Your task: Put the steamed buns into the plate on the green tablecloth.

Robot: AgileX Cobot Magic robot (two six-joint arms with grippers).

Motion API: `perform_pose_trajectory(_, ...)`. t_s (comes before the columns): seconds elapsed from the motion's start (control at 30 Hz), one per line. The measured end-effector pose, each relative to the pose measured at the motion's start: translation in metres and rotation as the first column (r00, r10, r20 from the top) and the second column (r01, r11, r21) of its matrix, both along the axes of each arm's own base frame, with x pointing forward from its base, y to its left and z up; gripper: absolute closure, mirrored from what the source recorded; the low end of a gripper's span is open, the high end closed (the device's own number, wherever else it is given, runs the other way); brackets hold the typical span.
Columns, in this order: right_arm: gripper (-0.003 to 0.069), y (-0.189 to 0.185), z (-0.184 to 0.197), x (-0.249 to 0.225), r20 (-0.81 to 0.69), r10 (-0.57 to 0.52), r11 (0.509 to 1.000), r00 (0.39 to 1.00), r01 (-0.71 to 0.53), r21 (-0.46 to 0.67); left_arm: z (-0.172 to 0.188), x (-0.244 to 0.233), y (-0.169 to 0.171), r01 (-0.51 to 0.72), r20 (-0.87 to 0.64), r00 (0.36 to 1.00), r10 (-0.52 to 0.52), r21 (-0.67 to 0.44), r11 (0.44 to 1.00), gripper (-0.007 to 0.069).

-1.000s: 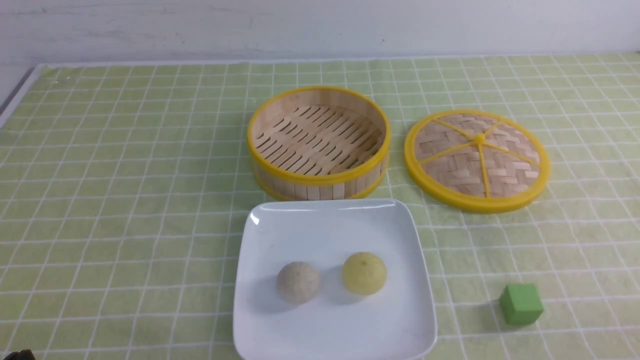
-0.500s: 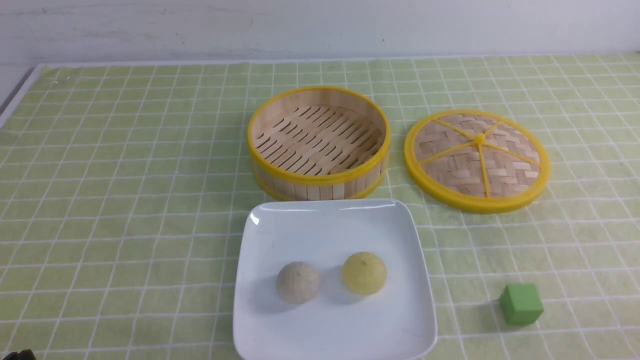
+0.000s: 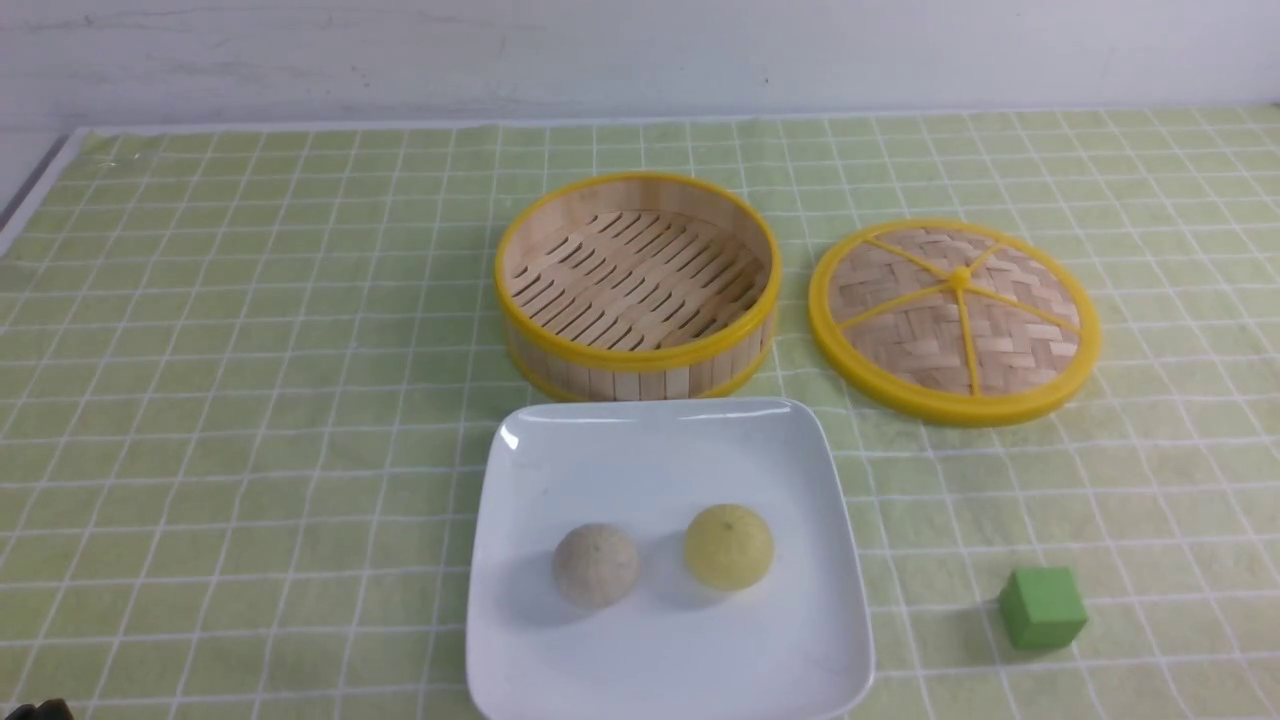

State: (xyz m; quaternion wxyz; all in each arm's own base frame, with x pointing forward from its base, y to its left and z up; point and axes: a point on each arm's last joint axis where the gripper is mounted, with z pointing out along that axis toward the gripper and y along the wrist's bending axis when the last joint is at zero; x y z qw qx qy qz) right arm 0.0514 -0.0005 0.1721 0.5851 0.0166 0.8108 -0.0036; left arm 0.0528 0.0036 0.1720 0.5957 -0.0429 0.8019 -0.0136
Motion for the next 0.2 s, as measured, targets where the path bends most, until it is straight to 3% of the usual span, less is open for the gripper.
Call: perform_pose_trajectory(0.2,0.0484,0.0000,0.0000,0.0000,0.000,0.000,1.000,1.000,0.000,0.001,0.0000,0.0000,0.0000,0.000,0.000,1.000,0.000,0.000,1.000,0.0517)
